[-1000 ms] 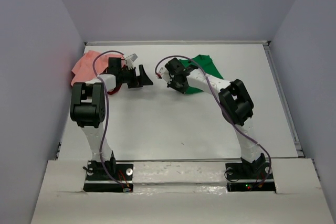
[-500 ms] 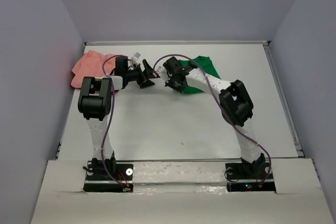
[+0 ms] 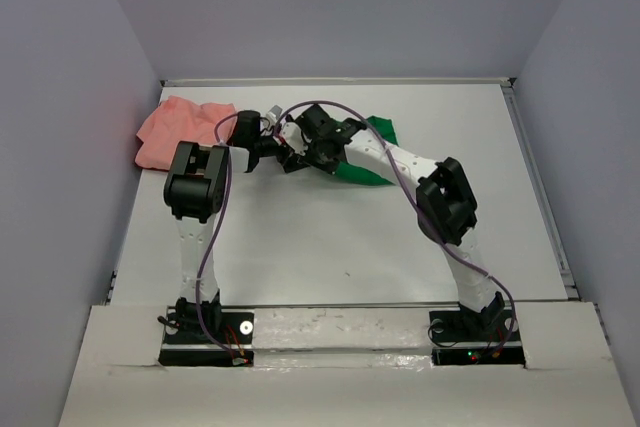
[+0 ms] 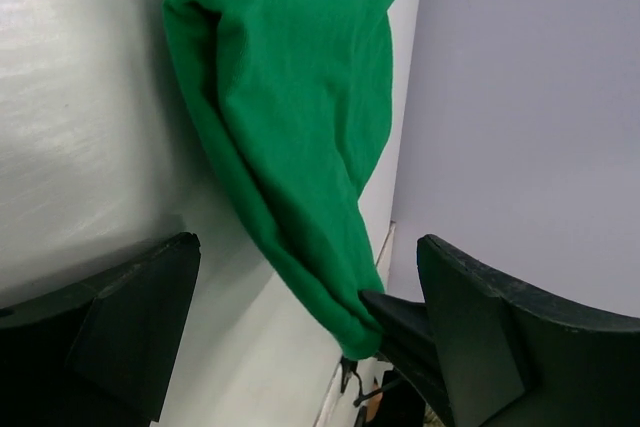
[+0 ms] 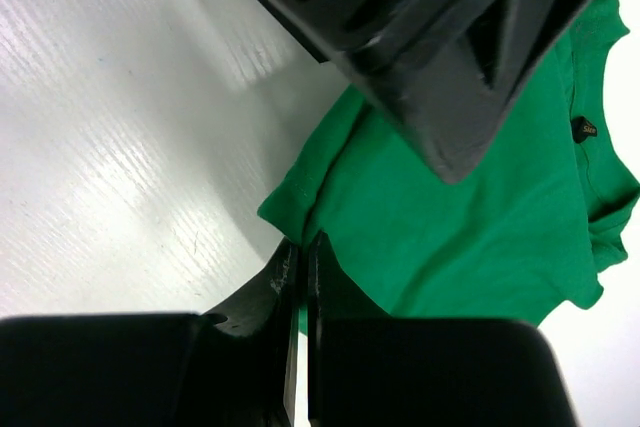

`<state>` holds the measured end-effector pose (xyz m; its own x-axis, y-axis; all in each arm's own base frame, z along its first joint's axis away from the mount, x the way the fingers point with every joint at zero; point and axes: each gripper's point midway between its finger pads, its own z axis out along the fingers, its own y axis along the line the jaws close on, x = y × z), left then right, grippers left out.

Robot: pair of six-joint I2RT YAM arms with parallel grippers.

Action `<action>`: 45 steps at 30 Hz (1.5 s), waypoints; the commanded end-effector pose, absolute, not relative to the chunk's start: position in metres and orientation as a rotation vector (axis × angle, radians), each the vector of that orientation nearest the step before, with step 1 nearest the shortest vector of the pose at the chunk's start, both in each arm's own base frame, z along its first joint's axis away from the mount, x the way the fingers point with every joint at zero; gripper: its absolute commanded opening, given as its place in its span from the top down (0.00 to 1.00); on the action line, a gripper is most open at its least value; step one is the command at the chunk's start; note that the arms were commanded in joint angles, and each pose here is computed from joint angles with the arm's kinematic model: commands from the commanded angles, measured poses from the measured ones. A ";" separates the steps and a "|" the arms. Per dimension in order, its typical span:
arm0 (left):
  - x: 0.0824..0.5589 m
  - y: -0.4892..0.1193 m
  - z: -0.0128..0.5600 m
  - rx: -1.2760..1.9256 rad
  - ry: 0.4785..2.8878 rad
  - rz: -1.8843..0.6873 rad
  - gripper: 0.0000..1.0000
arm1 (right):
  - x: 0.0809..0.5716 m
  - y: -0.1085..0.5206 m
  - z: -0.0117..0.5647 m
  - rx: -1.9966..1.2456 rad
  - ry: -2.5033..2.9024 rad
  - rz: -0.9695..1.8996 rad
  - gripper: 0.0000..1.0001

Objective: Fold and stack the t-shirts
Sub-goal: Neatly place the folded tshirt to the corner

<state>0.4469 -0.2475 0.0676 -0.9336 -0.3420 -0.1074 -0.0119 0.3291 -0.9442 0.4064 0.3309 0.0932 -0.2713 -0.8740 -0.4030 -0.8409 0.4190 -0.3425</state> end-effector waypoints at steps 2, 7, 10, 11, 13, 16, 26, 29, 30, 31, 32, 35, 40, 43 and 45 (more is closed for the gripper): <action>0.461 -0.257 0.095 -0.318 2.241 -1.718 0.01 | 0.406 0.342 0.102 -1.440 2.125 -0.077 1.00; 0.458 -0.265 0.097 -0.320 2.247 -1.734 0.01 | 0.406 0.347 0.102 -1.442 2.117 -0.090 1.00; 0.454 -0.272 0.097 -0.316 2.254 -1.740 0.01 | 0.410 0.349 0.106 -1.431 2.108 -0.094 1.00; 0.453 -0.273 0.098 -0.315 2.256 -1.742 0.01 | 0.410 0.349 0.106 -1.431 2.109 -0.097 1.00; 0.449 -0.276 0.097 -0.313 2.264 -1.749 0.01 | 0.412 0.349 0.107 -1.429 2.106 -0.104 1.00; 0.446 -0.278 0.098 -0.304 2.267 -1.744 0.01 | 0.413 0.348 0.107 -1.428 2.105 -0.117 1.00; 0.441 -0.267 0.082 -0.274 2.362 -1.606 0.01 | 0.423 0.338 0.110 -1.407 2.083 -0.219 1.00; 0.440 -0.264 0.077 -0.263 2.388 -1.559 0.01 | 0.425 0.334 0.112 -1.403 2.075 -0.252 1.00; 0.440 -0.263 0.075 -0.266 2.395 -1.546 0.01 | 0.425 0.334 0.112 -1.403 2.073 -0.254 1.00; 0.440 -0.262 0.074 -0.269 2.396 -1.539 0.01 | 0.425 0.334 0.113 -1.400 2.075 -0.253 1.00; 0.441 -0.263 0.072 -0.275 2.395 -1.543 0.01 | 0.426 0.334 0.114 -1.392 2.074 -0.252 1.00; 0.441 -0.266 0.068 -0.298 2.401 -1.565 0.01 | 0.427 0.335 0.118 -1.387 2.066 -0.256 1.00; 0.437 -0.276 0.060 -0.304 2.427 -1.578 0.01 | 0.429 0.336 0.127 -1.373 2.052 -0.254 1.00; 0.435 -0.280 0.054 -0.309 2.441 -1.572 0.01 | 0.431 0.337 0.134 -1.360 2.042 -0.251 1.00; 0.434 -0.282 0.051 -0.316 2.450 -1.574 0.01 | 0.431 0.339 0.138 -1.353 2.041 -0.243 1.00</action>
